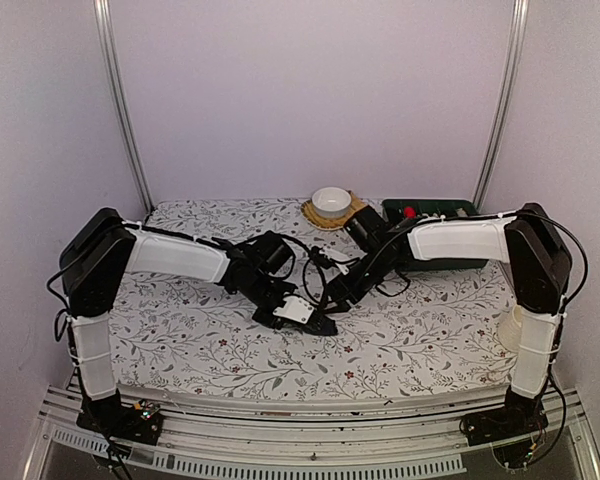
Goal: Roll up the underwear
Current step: Roll the underwear at the center of the board.
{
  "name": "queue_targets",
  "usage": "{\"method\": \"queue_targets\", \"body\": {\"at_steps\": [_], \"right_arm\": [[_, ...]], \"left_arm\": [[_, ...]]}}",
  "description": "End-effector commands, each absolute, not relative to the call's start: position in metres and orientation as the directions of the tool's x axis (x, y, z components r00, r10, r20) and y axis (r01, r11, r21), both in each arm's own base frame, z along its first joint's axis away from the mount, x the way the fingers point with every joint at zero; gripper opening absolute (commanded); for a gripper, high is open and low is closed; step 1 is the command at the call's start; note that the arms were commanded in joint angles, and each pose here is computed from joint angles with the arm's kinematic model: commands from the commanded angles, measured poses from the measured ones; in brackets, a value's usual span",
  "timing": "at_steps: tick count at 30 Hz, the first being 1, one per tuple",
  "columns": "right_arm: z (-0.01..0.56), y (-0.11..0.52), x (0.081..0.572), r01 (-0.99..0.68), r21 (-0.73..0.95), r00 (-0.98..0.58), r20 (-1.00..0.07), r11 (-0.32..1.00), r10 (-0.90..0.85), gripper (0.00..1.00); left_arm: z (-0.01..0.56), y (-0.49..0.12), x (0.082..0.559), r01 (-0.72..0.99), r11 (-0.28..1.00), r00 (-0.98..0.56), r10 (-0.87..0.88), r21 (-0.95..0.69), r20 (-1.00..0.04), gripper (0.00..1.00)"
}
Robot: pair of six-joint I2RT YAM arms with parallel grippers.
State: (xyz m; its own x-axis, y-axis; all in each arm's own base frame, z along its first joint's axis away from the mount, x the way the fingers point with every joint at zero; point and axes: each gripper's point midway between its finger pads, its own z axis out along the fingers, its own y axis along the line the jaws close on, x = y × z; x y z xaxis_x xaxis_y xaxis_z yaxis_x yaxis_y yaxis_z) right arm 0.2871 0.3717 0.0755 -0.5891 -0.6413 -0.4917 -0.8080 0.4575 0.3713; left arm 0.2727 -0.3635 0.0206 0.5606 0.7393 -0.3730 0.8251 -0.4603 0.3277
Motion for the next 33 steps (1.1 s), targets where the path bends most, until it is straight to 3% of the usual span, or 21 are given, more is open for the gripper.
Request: {"method": "queue_targets", "body": {"at_steps": [1,10,11,12,24,30,33], "right_arm": [[0.059,0.377,0.289,-0.787,0.415,-0.615,-0.477,0.456,-0.628,0.69],[0.037,0.383,0.280,-0.778,0.467,-0.618,-0.445,0.421,-0.648,0.73],[0.035,0.383,0.282,-0.779,0.454,-0.618,-0.442,0.431,-0.651,0.93],[0.033,0.381,0.285,-0.781,0.438,-0.618,-0.438,0.445,-0.653,1.00],[0.039,0.376,0.290,-0.789,0.402,-0.613,-0.460,0.465,-0.643,1.00],[0.041,0.387,0.280,-0.796,0.436,-0.600,-0.472,0.421,-0.646,0.89],[0.042,0.392,0.274,-0.800,0.455,-0.590,-0.476,0.391,-0.652,0.87]], "left_arm": [[-0.028,-0.320,0.239,0.885,-0.461,0.459,0.839,0.066,-0.294,0.00],[-0.028,-0.325,0.241,0.902,-0.431,0.415,0.861,0.012,-0.294,0.00],[-0.028,-0.326,0.242,0.904,-0.427,0.409,0.864,0.004,-0.293,0.00],[-0.028,-0.326,0.242,0.906,-0.424,0.406,0.866,0.001,-0.292,0.00],[-0.027,-0.328,0.240,0.906,-0.423,0.401,0.868,-0.011,-0.292,0.00],[-0.030,-0.332,0.246,0.927,-0.371,0.343,0.898,-0.058,-0.275,0.00],[-0.031,-0.333,0.249,0.935,-0.347,0.314,0.909,-0.079,-0.275,0.00]]}}
